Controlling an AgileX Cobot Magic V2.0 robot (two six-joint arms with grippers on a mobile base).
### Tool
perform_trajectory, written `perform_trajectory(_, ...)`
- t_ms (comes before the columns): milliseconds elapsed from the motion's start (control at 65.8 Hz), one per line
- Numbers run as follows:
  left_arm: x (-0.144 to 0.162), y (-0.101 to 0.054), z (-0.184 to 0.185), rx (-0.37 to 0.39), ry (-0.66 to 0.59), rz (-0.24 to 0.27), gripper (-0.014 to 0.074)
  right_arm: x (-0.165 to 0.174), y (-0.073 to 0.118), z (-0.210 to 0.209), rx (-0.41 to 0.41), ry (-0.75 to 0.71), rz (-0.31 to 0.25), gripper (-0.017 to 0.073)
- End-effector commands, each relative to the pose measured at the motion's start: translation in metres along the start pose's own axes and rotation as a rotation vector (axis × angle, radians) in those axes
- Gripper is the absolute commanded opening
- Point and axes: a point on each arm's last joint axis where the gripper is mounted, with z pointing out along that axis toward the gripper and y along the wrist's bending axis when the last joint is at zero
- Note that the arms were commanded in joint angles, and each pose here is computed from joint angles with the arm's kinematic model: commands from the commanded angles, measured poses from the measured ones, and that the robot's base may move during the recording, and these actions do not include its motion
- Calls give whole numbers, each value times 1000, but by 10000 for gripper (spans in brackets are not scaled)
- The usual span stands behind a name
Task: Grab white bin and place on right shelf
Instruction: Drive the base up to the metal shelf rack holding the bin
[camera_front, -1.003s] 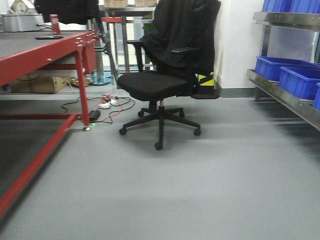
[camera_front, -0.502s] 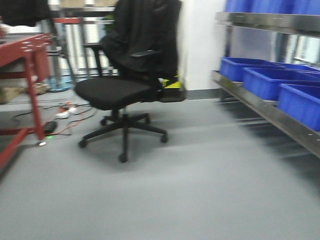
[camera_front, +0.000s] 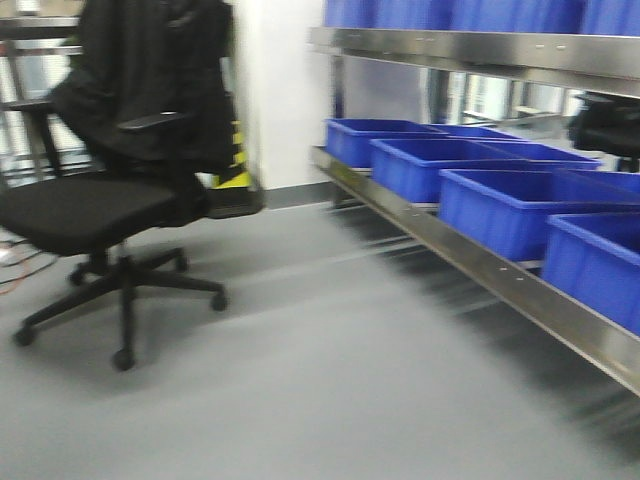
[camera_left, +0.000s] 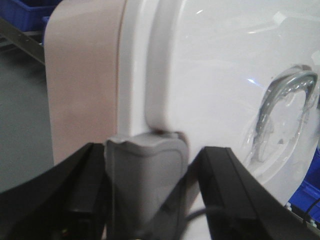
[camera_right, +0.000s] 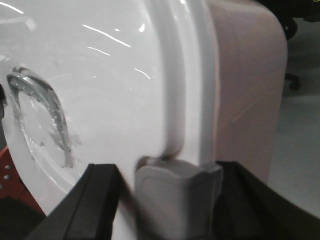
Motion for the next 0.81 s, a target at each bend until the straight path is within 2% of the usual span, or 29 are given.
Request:
perform_trajectory(0, -12, -24, -7, 155, -81, -9, 218, -10, 37, -10, -267, -65, 30, 412)
perform_trajectory(791, -12, -24, -7, 155, -81, -9, 218, -10, 36, -10, -266, -66, 30, 412)
